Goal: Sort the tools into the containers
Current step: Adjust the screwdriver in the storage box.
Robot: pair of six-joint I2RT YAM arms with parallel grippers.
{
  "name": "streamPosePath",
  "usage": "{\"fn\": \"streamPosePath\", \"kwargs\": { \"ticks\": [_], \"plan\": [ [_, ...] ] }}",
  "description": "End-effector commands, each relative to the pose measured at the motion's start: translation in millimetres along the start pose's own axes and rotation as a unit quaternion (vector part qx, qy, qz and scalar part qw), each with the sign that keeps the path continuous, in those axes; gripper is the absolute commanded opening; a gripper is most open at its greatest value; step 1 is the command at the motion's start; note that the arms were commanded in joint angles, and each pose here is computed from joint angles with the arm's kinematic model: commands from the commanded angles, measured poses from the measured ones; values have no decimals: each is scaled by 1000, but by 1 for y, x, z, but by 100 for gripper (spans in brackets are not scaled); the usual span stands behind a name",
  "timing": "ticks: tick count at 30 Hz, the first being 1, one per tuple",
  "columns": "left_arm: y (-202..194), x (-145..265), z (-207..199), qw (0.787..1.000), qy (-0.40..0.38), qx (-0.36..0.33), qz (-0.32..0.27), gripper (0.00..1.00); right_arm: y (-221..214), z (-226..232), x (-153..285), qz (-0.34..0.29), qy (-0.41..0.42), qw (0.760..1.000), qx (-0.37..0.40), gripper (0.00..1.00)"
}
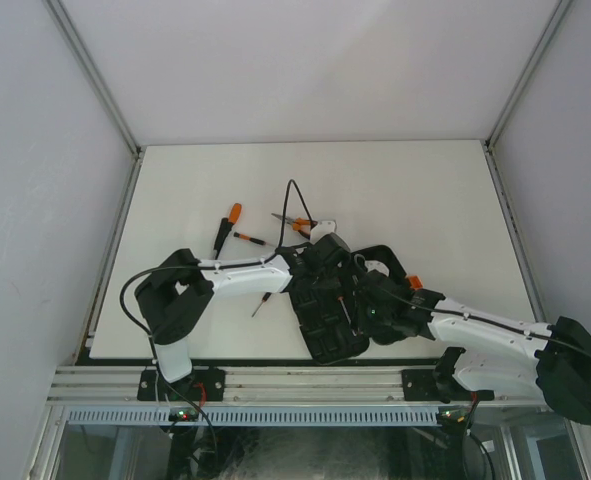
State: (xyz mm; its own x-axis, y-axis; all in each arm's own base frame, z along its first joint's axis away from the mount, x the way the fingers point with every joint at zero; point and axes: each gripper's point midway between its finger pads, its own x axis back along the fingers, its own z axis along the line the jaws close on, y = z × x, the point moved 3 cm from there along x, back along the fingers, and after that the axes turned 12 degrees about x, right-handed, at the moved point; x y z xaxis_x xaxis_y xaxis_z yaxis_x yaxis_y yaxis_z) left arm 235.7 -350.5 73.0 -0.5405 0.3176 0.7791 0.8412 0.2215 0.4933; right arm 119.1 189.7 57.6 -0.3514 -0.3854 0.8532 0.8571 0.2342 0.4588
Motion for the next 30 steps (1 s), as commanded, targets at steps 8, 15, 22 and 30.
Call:
{"fn": "streamPosePath", "kwargs": {
  "ticks": [8, 15, 22, 30],
  "plan": [
    [-18, -17, 12, 999, 20, -11, 34, 21, -41, -32, -7, 91, -108, 990, -16, 0],
    [-26, -22, 17, 998, 25, -18, 48, 21, -63, -44, -13, 126, -149, 980, -23, 0],
    [-28, -26, 17, 998, 30, -28, 56, 20, -76, -49, -19, 146, -173, 974, -26, 0],
    [-30, -26, 21, 997, 35, -33, 60, 20, -85, -49, -25, 163, -186, 969, -17, 0]
  ]
}}
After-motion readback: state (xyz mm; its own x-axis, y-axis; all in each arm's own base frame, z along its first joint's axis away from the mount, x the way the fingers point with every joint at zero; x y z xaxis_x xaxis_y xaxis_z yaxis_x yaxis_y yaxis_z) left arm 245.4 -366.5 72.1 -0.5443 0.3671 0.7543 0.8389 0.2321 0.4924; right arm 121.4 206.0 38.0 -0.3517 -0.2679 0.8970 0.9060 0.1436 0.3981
